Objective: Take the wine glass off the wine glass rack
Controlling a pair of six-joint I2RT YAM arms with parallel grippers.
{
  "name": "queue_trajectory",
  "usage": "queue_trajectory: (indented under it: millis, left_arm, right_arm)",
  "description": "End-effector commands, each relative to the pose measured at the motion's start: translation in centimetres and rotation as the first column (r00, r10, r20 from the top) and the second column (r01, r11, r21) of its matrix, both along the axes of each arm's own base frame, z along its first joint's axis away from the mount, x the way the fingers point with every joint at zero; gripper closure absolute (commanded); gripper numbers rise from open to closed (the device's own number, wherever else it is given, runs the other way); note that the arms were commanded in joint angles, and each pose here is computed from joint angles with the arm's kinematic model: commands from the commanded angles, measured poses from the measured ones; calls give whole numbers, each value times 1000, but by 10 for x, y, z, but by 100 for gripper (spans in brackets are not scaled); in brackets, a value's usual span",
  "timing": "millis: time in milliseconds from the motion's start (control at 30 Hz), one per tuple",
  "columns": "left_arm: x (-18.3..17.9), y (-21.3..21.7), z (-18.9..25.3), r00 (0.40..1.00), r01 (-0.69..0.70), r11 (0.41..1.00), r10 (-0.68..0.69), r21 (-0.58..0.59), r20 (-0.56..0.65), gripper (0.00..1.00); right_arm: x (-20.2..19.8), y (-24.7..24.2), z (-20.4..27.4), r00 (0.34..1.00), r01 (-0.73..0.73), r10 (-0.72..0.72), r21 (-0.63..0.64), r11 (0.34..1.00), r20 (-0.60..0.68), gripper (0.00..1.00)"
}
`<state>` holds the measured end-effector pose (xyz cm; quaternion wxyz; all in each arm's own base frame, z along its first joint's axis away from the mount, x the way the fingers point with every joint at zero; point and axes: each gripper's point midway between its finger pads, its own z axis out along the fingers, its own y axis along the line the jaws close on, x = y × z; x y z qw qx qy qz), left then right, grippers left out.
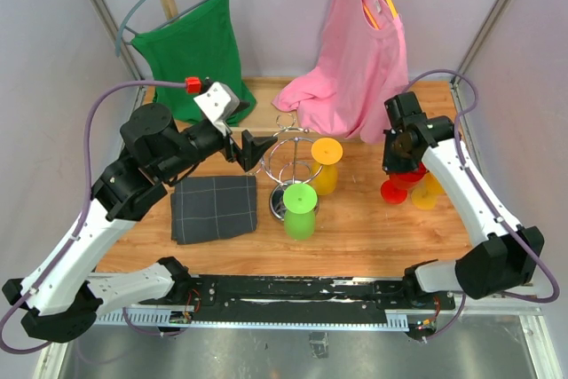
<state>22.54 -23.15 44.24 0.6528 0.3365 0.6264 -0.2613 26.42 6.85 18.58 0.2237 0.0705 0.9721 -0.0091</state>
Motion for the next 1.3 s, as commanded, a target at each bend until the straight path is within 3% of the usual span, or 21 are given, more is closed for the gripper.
queue_trajectory:
  millis: [0, 267, 633, 967, 1267]
  left_arm:
    - [-5, 5, 12, 1000, 0, 1000, 1, -18, 25, 1]
    - [-6, 5, 15, 999, 4, 1000, -4, -14, 32, 1]
    - [-10, 8, 11, 999, 10, 1000, -10, -7, 31, 1]
    - [-13, 8, 10, 999, 21, 1000, -20, -5, 31, 1]
    - [-7, 23, 22, 997, -74, 996, 75, -58, 27, 1]
  right_arm:
    - [6, -4, -10, 1000, -14, 14, 7, 1000, -23, 99]
    - [1, -5, -36, 994, -4, 3, -2, 1000, -109, 99]
    - [0, -15, -44, 992, 32, -32, 0, 999, -120, 98]
    - [4, -15, 2, 999, 32, -31, 25, 999, -23, 56]
    - [-44, -19, 94, 988, 30, -46, 109, 994, 148, 44]
